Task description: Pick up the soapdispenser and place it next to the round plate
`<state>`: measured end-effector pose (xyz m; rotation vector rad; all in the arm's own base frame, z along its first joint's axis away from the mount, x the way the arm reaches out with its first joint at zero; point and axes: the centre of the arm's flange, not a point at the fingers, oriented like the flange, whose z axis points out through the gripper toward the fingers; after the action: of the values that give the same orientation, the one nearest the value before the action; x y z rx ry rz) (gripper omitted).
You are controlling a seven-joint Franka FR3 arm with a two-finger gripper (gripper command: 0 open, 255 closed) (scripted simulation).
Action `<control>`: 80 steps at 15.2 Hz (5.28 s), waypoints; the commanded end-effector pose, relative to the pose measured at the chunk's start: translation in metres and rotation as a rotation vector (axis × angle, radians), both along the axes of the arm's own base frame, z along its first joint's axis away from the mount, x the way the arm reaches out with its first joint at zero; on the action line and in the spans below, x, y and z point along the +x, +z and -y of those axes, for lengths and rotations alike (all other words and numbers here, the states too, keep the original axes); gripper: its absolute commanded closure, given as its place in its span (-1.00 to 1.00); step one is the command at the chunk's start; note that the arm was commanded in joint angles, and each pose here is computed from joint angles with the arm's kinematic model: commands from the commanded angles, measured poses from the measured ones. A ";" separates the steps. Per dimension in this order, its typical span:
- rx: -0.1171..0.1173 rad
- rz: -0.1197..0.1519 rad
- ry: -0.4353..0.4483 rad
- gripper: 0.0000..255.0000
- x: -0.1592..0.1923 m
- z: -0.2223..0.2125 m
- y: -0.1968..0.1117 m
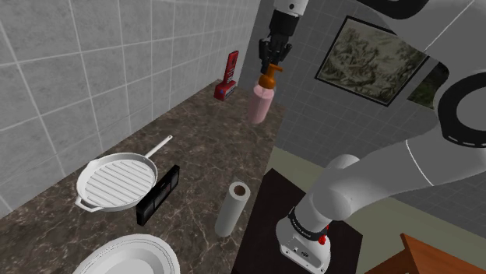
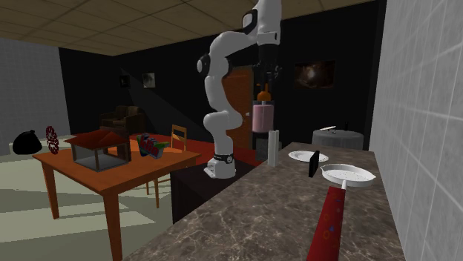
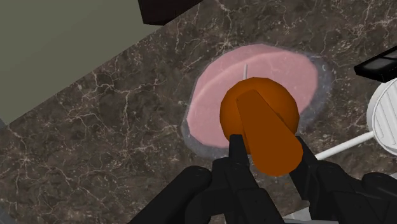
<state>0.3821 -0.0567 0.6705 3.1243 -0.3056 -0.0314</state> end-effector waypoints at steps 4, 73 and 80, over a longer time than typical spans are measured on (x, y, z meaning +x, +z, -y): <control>-0.001 0.000 -0.002 1.00 -0.028 -0.060 0.001; -0.001 0.000 -0.002 1.00 -0.301 -0.677 -0.092; -0.001 0.000 -0.002 1.00 -0.301 -0.677 -0.129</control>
<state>0.0803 0.6197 0.5459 3.1227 -0.3082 -0.0312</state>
